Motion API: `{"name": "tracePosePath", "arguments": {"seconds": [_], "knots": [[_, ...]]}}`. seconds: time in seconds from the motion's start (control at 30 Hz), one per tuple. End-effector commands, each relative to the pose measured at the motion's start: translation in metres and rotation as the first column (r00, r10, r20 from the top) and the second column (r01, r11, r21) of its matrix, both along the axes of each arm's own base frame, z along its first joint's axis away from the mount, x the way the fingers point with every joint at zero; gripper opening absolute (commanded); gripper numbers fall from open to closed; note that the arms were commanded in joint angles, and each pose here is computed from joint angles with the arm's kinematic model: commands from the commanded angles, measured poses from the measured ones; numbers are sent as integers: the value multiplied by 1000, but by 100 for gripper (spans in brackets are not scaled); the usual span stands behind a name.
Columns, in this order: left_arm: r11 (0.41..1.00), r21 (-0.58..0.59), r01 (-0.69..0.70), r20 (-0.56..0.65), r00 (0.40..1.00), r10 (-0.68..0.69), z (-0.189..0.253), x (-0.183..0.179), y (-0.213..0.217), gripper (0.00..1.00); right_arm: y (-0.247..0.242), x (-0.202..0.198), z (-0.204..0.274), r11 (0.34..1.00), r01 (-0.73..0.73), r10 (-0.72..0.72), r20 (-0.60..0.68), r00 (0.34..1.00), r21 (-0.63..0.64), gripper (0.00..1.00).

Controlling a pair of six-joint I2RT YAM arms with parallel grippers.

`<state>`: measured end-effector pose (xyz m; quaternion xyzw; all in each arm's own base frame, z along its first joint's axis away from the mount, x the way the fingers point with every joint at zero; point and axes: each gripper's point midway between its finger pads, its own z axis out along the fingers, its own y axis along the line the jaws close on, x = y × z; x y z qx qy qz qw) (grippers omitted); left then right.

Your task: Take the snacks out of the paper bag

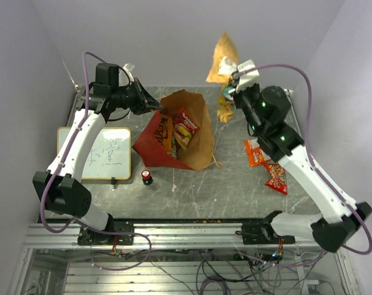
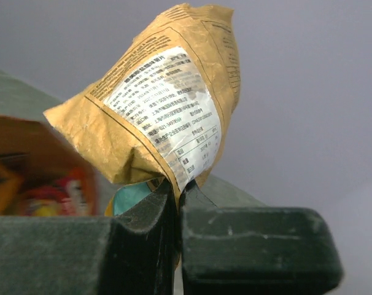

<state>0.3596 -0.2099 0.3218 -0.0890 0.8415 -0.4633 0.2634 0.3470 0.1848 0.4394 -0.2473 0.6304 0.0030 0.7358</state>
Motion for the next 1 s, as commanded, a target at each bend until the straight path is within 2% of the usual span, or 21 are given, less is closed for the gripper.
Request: {"name": "tracePosePath", "arguments": {"seconds": [0.0, 0.17, 0.33, 0.4, 0.53, 0.6, 0.63, 0.67, 0.7, 0.77, 0.8, 0.9, 0.97], "knots": [[1000, 9, 6, 25, 1000, -7, 10, -5, 3, 7, -71, 59, 11, 952, 300, -296, 74, 952, -53, 0], [999, 37, 16, 4, 1000, -16, 7, -10, 6, 7, -109, 111, -34, 874, 392, -378, 108, 920, -288, 0], [998, 63, 30, -14, 999, -29, 4, -10, 8, 7, -137, 155, -109, 746, 349, -339, 126, 932, -568, 0], [997, 62, 34, -18, 999, -33, 5, -10, 7, 7, -132, 168, -143, 722, 270, -268, 101, 958, -637, 0], [998, 58, 34, -9, 999, -33, 8, -13, 7, 7, -115, 176, -229, 629, 27, -129, -70, 989, -777, 0], [997, 63, 32, 1, 999, -32, 10, -14, 8, 7, -107, 173, -264, 655, -27, -113, -133, 985, -755, 0], [997, 69, 32, 6, 999, -33, 11, -14, 9, 7, -100, 173, -273, 698, -34, -107, -151, 983, -715, 13], [997, 72, 32, 9, 999, -32, 11, -14, 10, 7, -89, 170, -281, 741, -71, -72, -185, 980, -667, 34], [997, 74, 31, 13, 999, -32, 12, -15, 10, 7, -77, 165, -286, 774, -125, -26, -228, 973, -621, 49], [997, 66, 30, 18, 999, -31, 14, -15, 10, 7, -56, 157, -286, 849, -200, 53, -299, 953, -489, 64], [998, 54, 26, 17, 999, -27, 15, -14, 9, 7, -46, 150, -285, 877, -245, 97, -348, 932, -413, 75], [999, 30, 28, 36, 999, -29, 22, -11, 6, 7, -42, 132, -272, 934, -236, 113, -405, 907, -267, 84], [999, 36, 27, 44, 999, -29, 24, -9, 6, 7, -41, 119, -264, 955, -235, 132, -453, 881, -179, 85]]}}
